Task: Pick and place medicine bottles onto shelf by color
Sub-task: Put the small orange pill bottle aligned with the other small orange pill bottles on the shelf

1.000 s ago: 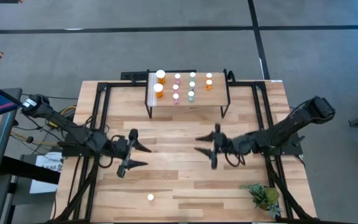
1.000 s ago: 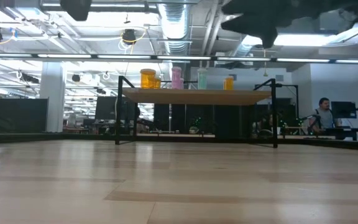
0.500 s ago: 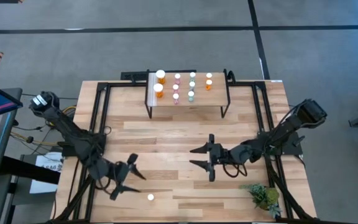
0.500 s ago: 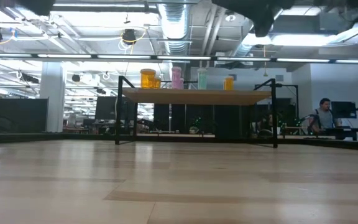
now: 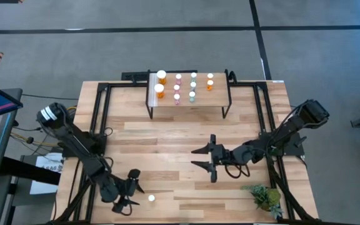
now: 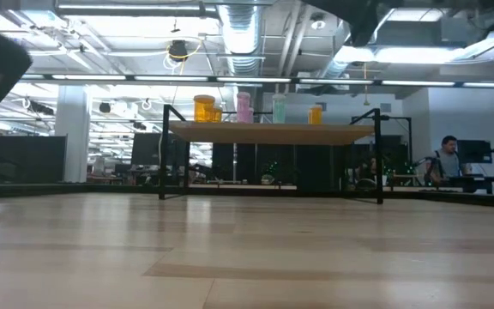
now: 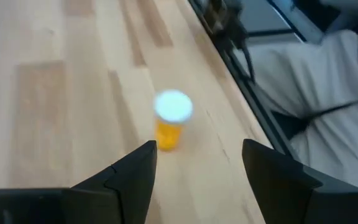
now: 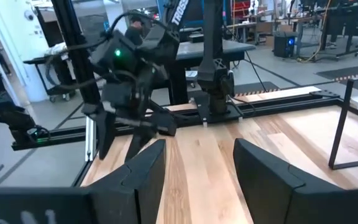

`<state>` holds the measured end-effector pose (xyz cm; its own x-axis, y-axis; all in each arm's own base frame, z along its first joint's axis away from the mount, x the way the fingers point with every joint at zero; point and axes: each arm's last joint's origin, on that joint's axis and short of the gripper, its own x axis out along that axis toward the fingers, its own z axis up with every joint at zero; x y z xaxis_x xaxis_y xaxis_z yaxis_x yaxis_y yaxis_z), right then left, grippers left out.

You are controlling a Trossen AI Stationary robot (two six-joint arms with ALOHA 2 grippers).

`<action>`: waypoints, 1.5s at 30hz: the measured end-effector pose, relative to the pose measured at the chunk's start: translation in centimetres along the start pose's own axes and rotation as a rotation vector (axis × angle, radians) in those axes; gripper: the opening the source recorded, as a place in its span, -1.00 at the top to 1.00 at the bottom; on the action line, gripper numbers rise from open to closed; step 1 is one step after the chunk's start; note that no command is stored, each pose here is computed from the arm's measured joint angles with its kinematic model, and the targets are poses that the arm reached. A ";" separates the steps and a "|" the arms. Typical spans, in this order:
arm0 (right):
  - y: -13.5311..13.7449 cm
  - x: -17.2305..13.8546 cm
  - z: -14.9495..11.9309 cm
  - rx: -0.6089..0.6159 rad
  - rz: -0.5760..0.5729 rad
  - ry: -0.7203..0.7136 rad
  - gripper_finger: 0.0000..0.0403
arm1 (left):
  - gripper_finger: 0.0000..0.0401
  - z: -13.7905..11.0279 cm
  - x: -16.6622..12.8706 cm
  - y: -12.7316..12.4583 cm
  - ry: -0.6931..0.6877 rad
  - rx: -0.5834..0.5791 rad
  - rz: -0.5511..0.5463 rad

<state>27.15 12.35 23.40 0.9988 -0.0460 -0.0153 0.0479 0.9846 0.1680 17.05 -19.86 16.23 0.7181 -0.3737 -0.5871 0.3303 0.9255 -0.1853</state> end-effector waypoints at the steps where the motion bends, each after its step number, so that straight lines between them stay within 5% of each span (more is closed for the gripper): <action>1: 0.0 0.0 0.0 0.001 0.000 -0.001 -0.04 | -0.13 -0.2 0.4 -0.1 0.011 -0.001 -0.013; 17: 0.0 0.1 -0.3 -0.007 -0.005 0.009 -0.04 | -0.16 -3.9 5.5 0.8 0.057 -0.047 0.059; 23: -0.3 0.3 -0.3 -0.006 -0.017 0.007 -0.04 | -0.16 -5.3 5.5 2.0 -0.043 -0.087 0.014; 28: -0.4 0.3 -0.3 0.007 -0.019 0.007 -0.04 | -0.16 -5.8 4.9 2.8 -0.121 -0.075 0.079; 45: -0.4 0.3 -0.2 -0.006 -0.018 0.007 -0.04 | -0.16 -5.5 5.1 2.6 -0.124 -0.023 0.068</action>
<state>27.41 12.03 23.09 0.9977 -0.0631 -0.0249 0.0663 0.9846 0.1620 18.18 -19.04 8.48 0.8089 -0.3139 -0.4971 0.2654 0.9495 -0.1676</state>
